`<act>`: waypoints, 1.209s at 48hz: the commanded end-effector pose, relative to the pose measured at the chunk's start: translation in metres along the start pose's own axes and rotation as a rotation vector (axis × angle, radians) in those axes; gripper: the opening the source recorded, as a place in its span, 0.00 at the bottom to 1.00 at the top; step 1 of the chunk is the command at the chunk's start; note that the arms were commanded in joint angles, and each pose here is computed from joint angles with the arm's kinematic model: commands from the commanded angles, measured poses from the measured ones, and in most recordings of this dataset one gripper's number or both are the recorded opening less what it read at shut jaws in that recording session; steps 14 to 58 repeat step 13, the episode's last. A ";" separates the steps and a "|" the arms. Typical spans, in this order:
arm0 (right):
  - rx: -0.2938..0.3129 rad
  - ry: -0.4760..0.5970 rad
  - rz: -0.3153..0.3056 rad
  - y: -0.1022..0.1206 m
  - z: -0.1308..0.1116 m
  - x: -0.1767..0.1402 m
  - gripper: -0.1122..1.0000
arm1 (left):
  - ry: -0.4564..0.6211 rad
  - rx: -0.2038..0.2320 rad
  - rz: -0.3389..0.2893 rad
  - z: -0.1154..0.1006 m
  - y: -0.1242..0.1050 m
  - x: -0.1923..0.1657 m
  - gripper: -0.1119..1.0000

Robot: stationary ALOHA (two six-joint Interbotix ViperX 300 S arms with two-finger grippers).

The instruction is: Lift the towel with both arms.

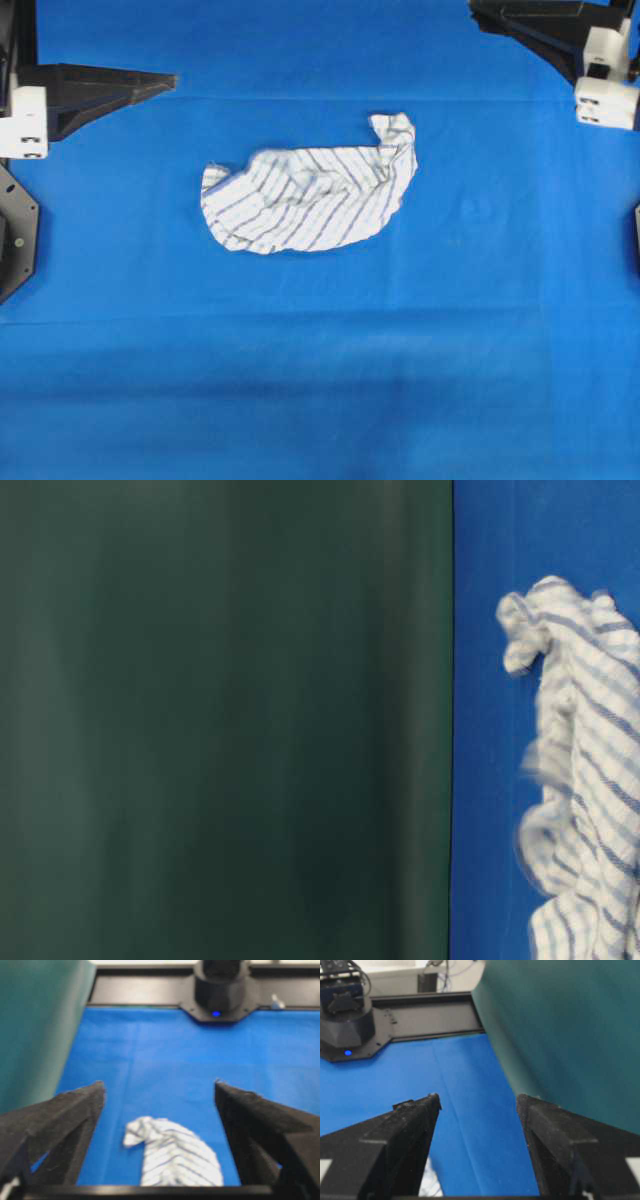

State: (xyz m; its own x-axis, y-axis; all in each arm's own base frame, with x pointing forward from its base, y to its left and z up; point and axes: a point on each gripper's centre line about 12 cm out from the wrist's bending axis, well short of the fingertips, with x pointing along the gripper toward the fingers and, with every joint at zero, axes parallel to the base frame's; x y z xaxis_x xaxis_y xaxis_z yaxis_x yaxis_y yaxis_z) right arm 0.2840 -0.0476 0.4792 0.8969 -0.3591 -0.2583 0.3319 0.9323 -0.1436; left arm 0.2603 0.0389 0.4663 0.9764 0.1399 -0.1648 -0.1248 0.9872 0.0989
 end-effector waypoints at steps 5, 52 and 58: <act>0.006 -0.013 -0.001 -0.001 0.003 -0.003 0.69 | -0.020 0.004 0.004 0.001 0.000 -0.006 0.92; -0.009 0.059 0.001 0.004 -0.027 0.010 0.69 | 0.040 0.005 -0.002 -0.034 -0.003 0.006 0.92; -0.009 0.059 0.001 0.004 -0.027 0.010 0.69 | 0.040 0.005 -0.002 -0.034 -0.003 0.006 0.92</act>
